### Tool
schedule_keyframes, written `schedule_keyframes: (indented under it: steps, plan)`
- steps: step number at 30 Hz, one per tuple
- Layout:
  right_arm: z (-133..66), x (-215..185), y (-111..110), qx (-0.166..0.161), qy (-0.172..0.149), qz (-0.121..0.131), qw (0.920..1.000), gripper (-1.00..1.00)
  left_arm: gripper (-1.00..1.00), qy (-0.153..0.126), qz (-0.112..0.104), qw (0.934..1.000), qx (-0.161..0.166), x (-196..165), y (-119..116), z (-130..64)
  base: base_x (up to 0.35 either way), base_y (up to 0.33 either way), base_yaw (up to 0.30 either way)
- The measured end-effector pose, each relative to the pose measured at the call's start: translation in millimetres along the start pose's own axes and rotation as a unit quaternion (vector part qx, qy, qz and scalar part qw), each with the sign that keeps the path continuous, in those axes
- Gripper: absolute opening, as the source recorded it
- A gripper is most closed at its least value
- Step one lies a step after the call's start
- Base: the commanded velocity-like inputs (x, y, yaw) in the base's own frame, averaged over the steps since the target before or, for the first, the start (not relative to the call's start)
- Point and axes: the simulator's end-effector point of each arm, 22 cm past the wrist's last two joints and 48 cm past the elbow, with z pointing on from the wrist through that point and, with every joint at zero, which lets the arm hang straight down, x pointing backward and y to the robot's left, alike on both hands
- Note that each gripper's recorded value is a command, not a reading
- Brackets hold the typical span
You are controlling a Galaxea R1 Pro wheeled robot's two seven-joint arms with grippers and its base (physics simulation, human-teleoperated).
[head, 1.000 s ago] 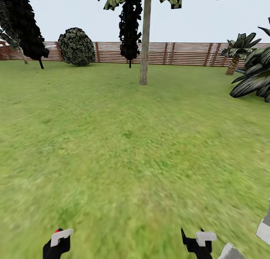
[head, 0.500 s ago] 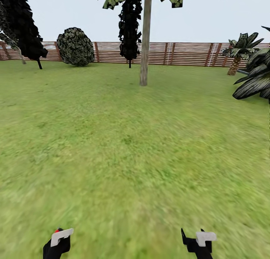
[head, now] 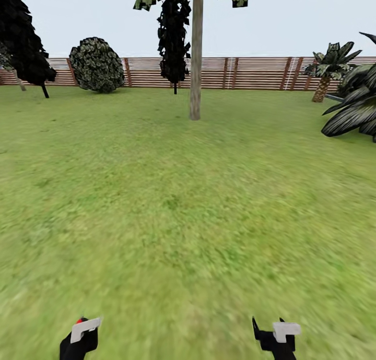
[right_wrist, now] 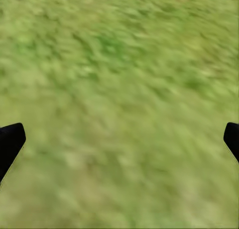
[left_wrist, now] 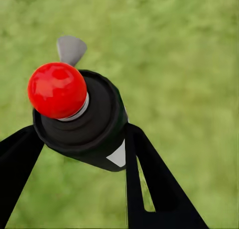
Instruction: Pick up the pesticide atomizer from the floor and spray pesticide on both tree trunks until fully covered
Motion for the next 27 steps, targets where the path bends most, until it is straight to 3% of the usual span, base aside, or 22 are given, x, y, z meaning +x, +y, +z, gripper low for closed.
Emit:
schedule_keyframes:
  steps: [27]
  plan:
    - [0.0, 0.0, 0.1, 0.0, 0.0, 0.0, 1.0, 1.0, -1.0, 0.0, 0.0, 1.0, 0.0, 0.3, -0.1, -0.1, 0.339, 0.0, 0.0]
